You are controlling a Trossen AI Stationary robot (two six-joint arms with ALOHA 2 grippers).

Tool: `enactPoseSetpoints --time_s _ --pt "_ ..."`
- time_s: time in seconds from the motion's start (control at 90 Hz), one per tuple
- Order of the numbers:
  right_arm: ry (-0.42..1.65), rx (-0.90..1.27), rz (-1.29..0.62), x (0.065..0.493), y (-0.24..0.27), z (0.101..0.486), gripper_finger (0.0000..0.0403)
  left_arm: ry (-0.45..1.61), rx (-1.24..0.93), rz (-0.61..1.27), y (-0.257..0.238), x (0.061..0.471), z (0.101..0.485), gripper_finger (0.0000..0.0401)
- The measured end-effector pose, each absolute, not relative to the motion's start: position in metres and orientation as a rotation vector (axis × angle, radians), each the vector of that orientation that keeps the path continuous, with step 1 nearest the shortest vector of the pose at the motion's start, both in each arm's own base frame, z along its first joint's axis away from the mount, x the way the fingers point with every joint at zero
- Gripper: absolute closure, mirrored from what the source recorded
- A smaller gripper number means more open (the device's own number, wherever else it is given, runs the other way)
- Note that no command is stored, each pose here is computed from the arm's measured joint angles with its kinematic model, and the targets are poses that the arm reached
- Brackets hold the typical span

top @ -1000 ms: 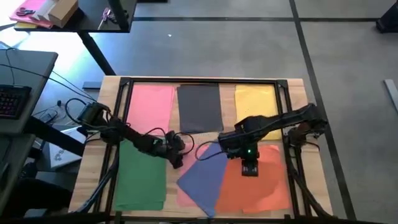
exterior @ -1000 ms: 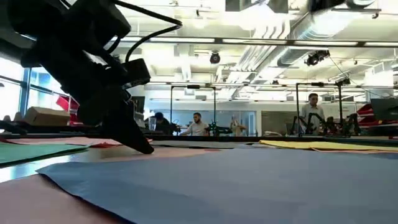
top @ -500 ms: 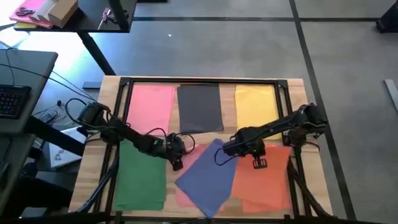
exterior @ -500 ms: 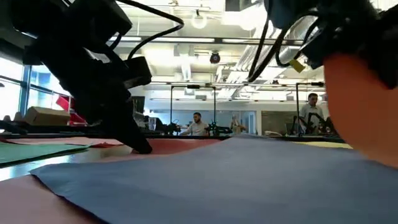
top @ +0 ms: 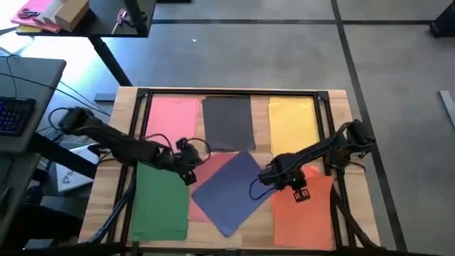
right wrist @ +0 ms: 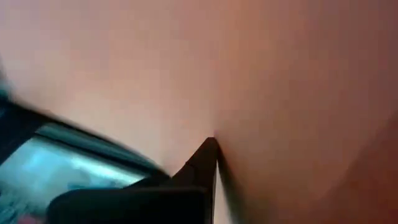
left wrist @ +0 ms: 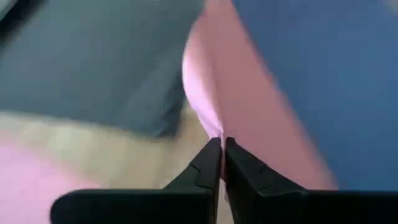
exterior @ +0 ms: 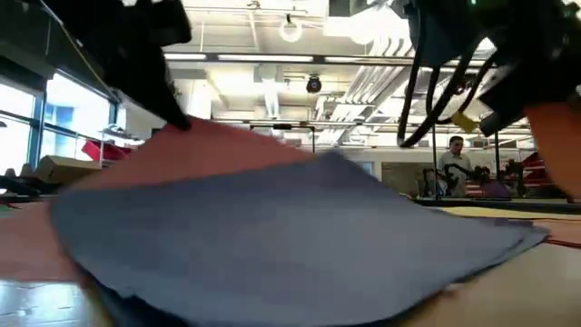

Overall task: Organize paper
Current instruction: Stack the orange color paper on top of the other orange color paper

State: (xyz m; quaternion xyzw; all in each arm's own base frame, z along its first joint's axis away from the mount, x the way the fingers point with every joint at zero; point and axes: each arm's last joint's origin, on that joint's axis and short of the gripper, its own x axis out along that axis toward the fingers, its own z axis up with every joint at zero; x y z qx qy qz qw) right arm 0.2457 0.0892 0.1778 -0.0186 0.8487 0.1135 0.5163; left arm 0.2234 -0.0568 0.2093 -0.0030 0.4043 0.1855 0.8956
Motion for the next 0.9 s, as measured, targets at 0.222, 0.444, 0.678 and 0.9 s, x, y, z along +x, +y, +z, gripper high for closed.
enactPoseSetpoints --time_s 0.222,0.444,0.678,0.9 --pt "1.986 -0.178 0.178 0.246 0.084 0.168 0.0403 1.03 0.06 0.533 -0.028 0.198 0.223 0.0401" --pt "1.914 -0.189 0.146 0.245 0.088 0.155 0.0378 1.178 0.134 0.59 -0.003 0.191 0.236 0.0401" --pt "1.92 -0.199 -0.088 0.246 0.084 0.163 0.0259 1.263 0.255 0.644 0.029 0.19 0.256 0.0401" --pt "1.785 -0.236 -0.251 0.254 0.091 0.171 0.0137 1.398 0.3 0.752 0.072 0.177 0.265 0.0401"
